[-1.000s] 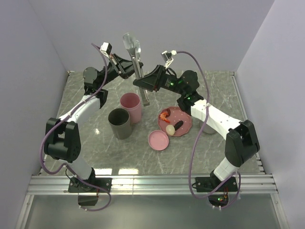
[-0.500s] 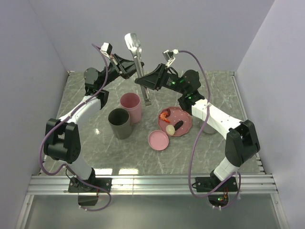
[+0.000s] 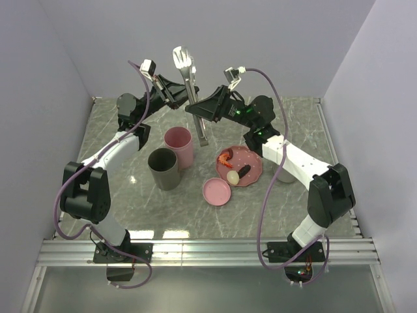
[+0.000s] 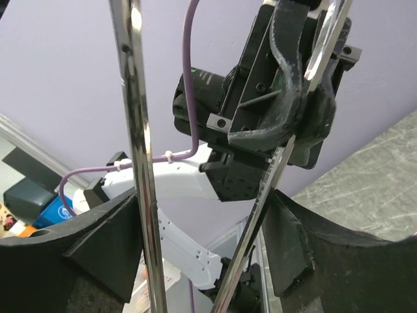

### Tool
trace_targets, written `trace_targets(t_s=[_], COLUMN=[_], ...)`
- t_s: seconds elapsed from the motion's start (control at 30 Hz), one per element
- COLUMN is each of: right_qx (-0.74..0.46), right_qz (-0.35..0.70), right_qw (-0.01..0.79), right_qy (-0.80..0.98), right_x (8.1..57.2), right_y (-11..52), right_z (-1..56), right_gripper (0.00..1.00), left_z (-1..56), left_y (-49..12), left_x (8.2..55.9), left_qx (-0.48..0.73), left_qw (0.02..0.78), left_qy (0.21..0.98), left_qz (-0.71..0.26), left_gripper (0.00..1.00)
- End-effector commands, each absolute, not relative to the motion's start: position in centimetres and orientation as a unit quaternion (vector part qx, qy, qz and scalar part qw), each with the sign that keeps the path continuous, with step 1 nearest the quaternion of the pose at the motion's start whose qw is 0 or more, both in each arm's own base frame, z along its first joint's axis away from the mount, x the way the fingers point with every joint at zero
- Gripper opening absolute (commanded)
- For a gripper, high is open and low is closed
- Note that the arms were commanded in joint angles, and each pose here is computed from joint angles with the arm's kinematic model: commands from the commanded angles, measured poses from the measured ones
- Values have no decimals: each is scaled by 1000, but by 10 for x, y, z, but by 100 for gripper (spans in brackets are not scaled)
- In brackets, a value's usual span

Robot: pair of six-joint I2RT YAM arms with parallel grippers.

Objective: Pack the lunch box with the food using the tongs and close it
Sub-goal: Pass the clamp from the left arm to the right

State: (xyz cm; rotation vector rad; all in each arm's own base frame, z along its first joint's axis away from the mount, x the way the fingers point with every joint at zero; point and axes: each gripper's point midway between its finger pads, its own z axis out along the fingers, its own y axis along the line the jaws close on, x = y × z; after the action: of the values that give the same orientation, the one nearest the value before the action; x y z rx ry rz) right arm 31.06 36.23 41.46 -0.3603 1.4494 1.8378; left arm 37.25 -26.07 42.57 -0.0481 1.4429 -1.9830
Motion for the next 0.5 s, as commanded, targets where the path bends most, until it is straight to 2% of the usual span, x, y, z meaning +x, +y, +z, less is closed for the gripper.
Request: trace_targets(t_s=[0.0, 0.47], right_qx=[-131, -87], right_qz=[722, 731], right_qw=[409, 399], right_qy=[542, 546], right_x=[319, 328], right_y=[355, 353], right_z=[432, 420], right_gripper=[72, 70], left_z=[448, 429], left_y=[-261, -260], left_x=[347, 370], left_qx=[30, -45], left_qw=[360, 372], left_qy=[531, 563], left_qz=[-766, -737], left_gripper=[0, 1])
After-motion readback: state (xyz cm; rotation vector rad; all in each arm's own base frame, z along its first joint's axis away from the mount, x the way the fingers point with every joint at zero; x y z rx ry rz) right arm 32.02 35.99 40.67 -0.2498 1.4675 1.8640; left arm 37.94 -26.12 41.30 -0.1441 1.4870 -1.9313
